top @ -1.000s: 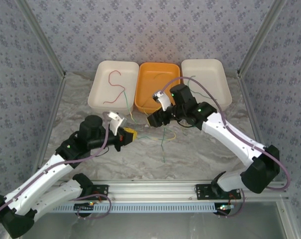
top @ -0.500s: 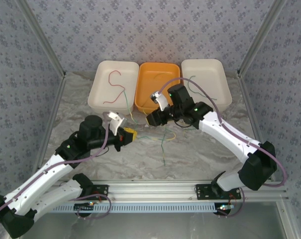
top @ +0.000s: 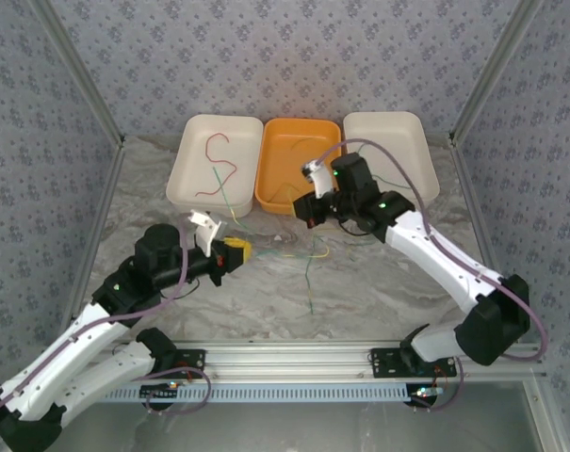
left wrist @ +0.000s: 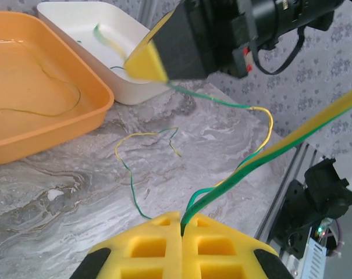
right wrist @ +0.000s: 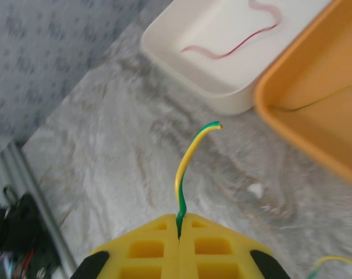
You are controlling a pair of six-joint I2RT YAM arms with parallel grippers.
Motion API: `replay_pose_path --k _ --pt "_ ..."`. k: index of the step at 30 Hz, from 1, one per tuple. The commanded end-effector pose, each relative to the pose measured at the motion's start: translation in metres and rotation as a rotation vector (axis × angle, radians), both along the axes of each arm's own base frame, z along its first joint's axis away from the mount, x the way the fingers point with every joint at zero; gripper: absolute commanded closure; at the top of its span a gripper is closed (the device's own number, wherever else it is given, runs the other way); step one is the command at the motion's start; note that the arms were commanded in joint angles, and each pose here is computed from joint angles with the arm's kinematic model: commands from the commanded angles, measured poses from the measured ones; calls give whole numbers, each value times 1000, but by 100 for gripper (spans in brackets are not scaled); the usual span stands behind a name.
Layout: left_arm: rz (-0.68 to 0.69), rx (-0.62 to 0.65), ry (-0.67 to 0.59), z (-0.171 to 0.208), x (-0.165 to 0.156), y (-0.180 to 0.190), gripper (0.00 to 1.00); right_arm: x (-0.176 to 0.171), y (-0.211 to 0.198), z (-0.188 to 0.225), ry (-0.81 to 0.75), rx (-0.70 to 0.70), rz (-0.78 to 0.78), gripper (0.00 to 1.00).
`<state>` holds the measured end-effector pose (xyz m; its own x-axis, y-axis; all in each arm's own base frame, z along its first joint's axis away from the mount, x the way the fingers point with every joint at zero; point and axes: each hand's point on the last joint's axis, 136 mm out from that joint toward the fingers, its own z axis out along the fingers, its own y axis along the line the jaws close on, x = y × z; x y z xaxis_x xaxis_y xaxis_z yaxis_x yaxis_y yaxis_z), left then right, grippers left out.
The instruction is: Untangle the cables
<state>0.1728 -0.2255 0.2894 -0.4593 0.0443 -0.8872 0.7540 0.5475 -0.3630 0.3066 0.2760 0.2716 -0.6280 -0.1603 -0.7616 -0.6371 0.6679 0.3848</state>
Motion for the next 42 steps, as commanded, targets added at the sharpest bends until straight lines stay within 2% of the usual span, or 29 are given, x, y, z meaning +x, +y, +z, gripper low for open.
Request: replay_pose_path --k 1,5,8,10,12,19,23,27,30,31,33,35,40,42 --pt "82 -22 11 -2 9 7 100 22 -42 46 -105 91 -229 100" --pt "300 -94 81 -15 33 28 100 37 -107 73 -141 270 -502 100" --pt "496 -294 197 -30 52 44 100 36 -144 93 -178 488 -651 100" --pt "553 -469 253 -36 58 47 100 33 -150 105 -202 591 -673 100" --pt "601 -586 274 -39 59 50 100 30 -152 111 -195 613 -696 100" --pt "646 -593 273 -31 53 49 100 20 -166 124 -239 638 -775 100" --pt "633 -654 211 -7 51 56 100 16 -155 103 -167 582 -765 100" --pt "544 -573 66 39 47 51 100 5 -148 65 -92 496 -759 100" --pt "455 -415 11 53 49 39 100 -4 -151 52 -66 394 -751 100" --pt "439 -372 6 53 51 37 100 -7 -152 53 -70 368 -741 93" --pt "368 -339 -30 61 50 29 100 -17 -155 58 -84 325 -717 64" --pt "289 -308 -89 72 47 19 100 -28 -161 65 -101 310 -717 49" --pt "164 -87 -201 78 50 -2 100 -62 -191 86 -173 313 -776 47" --pt "113 -3 -214 74 53 -11 100 -74 -197 99 -222 317 -768 53"
